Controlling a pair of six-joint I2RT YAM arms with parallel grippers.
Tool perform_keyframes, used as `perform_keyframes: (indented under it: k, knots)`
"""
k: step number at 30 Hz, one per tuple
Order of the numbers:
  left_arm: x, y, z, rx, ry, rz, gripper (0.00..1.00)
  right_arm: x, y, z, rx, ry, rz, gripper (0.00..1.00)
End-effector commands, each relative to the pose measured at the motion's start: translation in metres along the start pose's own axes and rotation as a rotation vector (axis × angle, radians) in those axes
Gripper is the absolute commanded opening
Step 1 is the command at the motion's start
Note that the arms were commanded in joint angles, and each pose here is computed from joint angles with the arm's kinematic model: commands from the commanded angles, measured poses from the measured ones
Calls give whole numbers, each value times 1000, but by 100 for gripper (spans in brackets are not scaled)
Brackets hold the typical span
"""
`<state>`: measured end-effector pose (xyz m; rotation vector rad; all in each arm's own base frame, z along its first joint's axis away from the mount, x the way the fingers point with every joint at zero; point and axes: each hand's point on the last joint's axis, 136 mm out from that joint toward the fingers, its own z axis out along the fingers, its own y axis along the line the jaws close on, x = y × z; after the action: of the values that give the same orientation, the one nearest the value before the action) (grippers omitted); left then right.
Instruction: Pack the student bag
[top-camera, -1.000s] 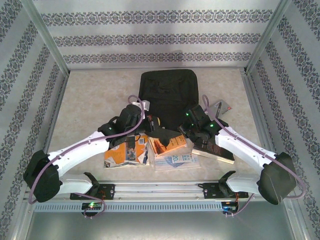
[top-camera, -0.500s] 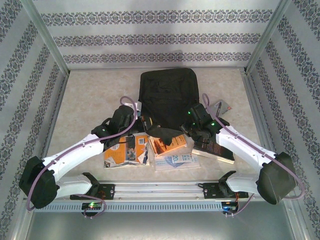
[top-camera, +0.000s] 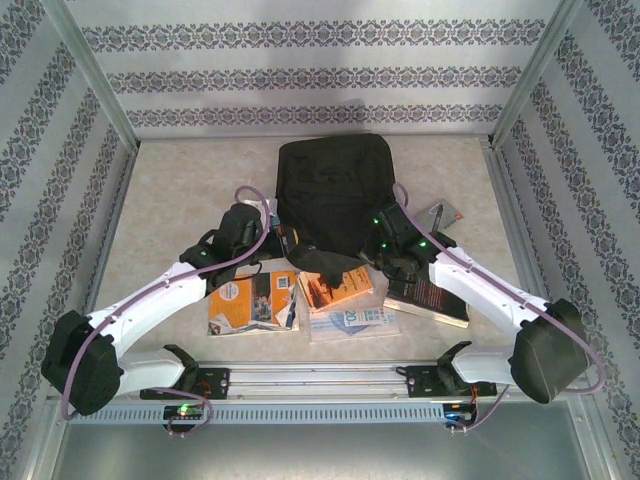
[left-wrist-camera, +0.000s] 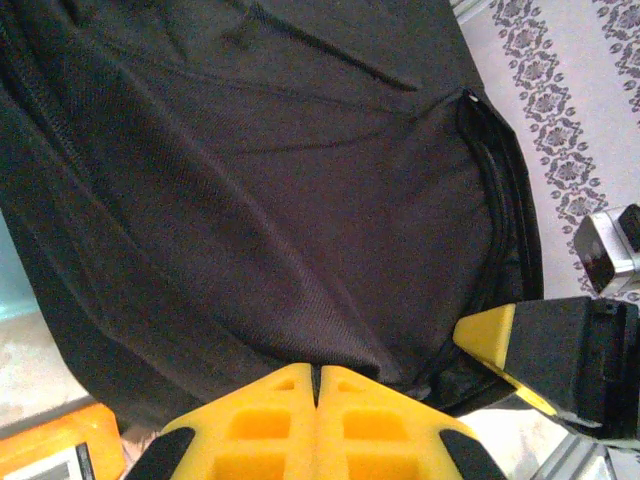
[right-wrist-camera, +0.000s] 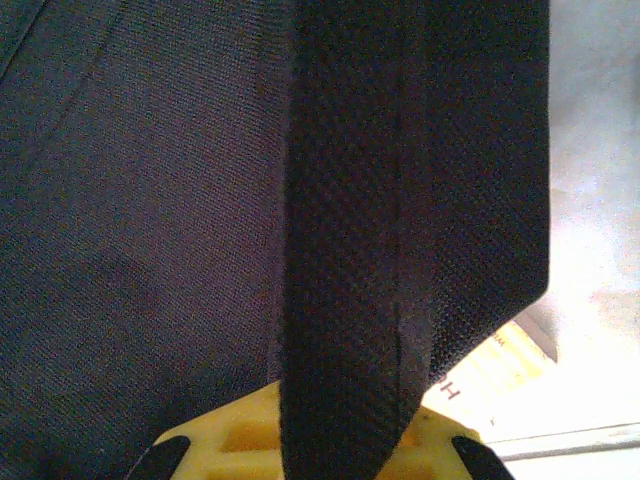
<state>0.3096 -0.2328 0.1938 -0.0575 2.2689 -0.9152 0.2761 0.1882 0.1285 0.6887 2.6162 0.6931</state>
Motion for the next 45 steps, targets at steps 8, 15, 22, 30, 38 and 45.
perform_keyframes:
  k: [8,15,22,30,38,45]
  knots:
    - [-53,-9,6,-38,-93,94,0,-4,3,7,103,23,-319,0]
    - [-53,4,19,-96,-63,128,0,-3,10,1,99,0,-403,0]
    - [-55,22,18,-145,-64,119,0,-4,6,-3,119,-2,-458,0]
    - [-60,36,6,-169,-82,89,0,-23,-8,-10,179,-48,-448,0]
    - [-55,36,3,-139,-81,58,0,-55,-20,-18,229,-114,-384,0]
    - [-50,11,17,-1,-54,-25,0,-65,-6,-27,192,-135,-358,41]
